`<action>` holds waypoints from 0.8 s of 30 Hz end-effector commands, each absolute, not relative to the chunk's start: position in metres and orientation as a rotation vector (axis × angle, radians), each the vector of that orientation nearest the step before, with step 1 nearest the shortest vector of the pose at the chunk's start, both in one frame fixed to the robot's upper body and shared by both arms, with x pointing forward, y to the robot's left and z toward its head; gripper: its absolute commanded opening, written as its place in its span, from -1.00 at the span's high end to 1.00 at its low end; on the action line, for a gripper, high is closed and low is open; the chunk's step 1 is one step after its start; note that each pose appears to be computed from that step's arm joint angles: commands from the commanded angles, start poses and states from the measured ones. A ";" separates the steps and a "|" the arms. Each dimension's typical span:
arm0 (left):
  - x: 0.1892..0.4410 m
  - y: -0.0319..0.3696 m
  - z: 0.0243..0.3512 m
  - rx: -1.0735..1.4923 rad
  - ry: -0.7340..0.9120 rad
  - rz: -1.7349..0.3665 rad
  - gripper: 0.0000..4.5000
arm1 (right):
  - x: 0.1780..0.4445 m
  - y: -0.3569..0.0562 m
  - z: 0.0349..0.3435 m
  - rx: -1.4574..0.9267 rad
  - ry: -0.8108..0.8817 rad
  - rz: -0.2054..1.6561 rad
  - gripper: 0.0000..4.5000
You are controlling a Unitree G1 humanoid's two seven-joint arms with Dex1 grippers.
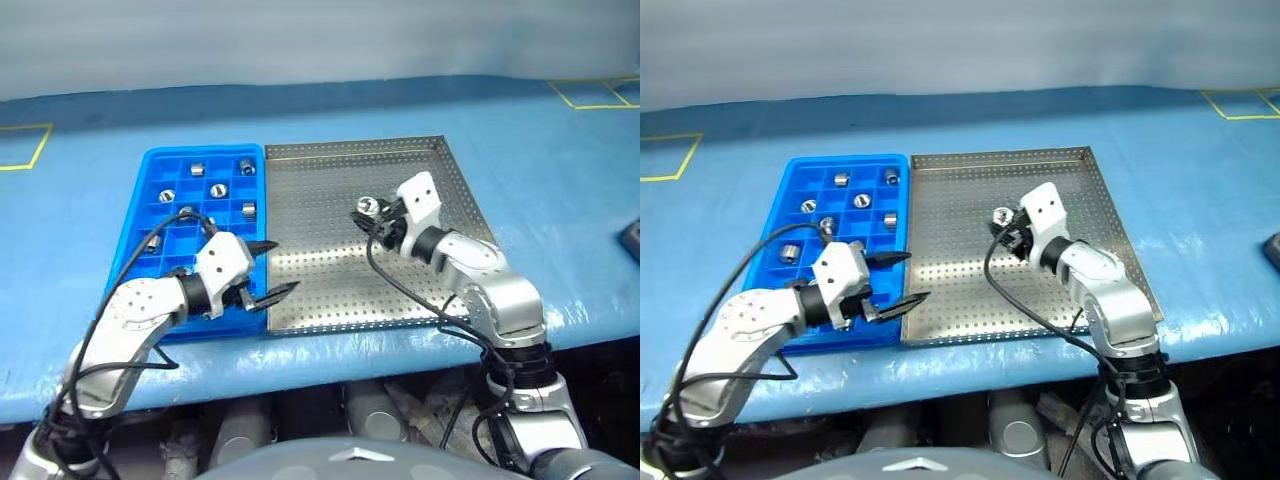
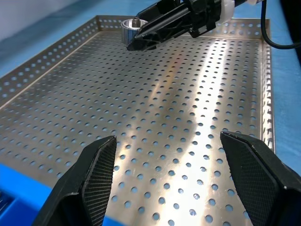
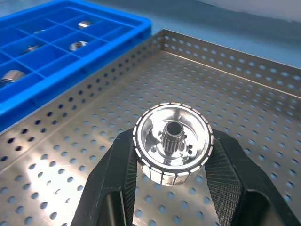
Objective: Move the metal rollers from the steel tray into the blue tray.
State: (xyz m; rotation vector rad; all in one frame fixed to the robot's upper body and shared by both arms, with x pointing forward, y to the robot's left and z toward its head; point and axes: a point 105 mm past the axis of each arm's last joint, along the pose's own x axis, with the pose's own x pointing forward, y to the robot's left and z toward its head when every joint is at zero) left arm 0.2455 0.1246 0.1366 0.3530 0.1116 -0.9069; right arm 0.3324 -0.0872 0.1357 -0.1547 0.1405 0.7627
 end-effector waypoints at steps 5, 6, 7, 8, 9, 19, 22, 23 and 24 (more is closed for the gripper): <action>0.219 0.176 0.168 0.422 0.077 -0.615 -0.71 | 0.326 -0.025 0.155 -0.165 0.052 1.066 0.25; 0.215 0.180 0.167 0.423 0.090 -0.591 -0.71 | 0.325 -0.019 0.155 -0.165 0.052 1.092 0.25; 0.212 0.184 0.166 0.424 0.101 -0.569 -0.71 | 0.324 -0.014 0.155 -0.163 0.052 1.115 0.25; 0.209 0.186 0.166 0.424 0.109 -0.550 -0.71 | 0.324 -0.010 0.154 -0.162 0.055 1.136 0.25; 0.206 0.189 0.165 0.421 0.116 -0.530 -0.71 | 0.323 -0.006 0.153 -0.165 0.058 1.154 0.25; 0.195 0.190 0.154 0.383 0.146 -0.466 -0.71 | 0.322 0.011 0.132 -0.217 0.131 1.213 0.25; 0.197 0.186 0.152 0.373 0.146 -0.472 -0.71 | 0.322 0.008 0.126 -0.227 0.155 1.208 0.25; 0.198 0.185 0.151 0.371 0.144 -0.477 -0.71 | 0.321 0.007 0.125 -0.226 0.161 1.206 0.25; 0.200 0.184 0.151 0.369 0.141 -0.483 -0.71 | 0.321 0.006 0.124 -0.222 0.167 1.204 0.25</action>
